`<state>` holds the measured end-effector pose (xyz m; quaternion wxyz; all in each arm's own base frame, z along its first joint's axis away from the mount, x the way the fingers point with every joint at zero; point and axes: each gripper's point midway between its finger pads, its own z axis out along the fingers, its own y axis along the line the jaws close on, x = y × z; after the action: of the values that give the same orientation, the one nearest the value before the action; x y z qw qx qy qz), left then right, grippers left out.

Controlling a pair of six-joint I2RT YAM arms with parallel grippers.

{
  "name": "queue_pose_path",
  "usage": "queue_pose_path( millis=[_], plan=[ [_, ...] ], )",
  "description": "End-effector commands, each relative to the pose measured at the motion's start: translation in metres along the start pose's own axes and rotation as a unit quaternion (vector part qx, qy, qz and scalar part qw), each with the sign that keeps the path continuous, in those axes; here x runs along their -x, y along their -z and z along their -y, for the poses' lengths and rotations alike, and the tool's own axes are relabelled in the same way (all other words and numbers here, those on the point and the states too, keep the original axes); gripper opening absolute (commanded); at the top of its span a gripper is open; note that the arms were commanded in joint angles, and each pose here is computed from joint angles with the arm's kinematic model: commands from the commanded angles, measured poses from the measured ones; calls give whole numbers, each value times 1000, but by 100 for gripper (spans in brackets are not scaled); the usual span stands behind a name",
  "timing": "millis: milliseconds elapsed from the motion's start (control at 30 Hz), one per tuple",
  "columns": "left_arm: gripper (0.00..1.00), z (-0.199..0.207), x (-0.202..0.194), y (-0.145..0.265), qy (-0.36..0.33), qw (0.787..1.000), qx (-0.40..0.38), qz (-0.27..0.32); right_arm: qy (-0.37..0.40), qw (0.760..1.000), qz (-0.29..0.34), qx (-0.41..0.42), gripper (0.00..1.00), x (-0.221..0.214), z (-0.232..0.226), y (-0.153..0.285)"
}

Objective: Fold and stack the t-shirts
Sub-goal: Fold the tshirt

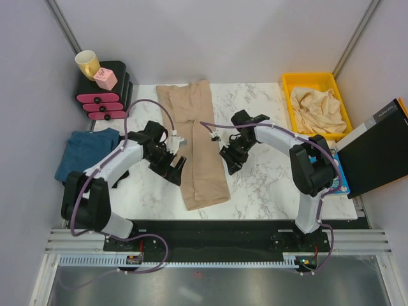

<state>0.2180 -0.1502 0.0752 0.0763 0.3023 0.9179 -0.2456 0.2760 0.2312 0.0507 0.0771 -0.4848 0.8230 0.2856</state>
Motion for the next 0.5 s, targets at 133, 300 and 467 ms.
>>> queue_pose_path(
  millis=[133, 300, 467],
  plan=[
    [100, -98, 20, 85, -19, 937, 327, 122, 117, 983, 24, -141, 38, 57, 43, 31],
    [100, -129, 36, 144, 1, 878, 444, 180, 121, 980, 56, -148, 12, 106, 70, 15],
    [100, -141, 44, 166, 8, 861, 473, 187, 145, 972, 92, -158, 3, 160, 91, -4]
  ],
)
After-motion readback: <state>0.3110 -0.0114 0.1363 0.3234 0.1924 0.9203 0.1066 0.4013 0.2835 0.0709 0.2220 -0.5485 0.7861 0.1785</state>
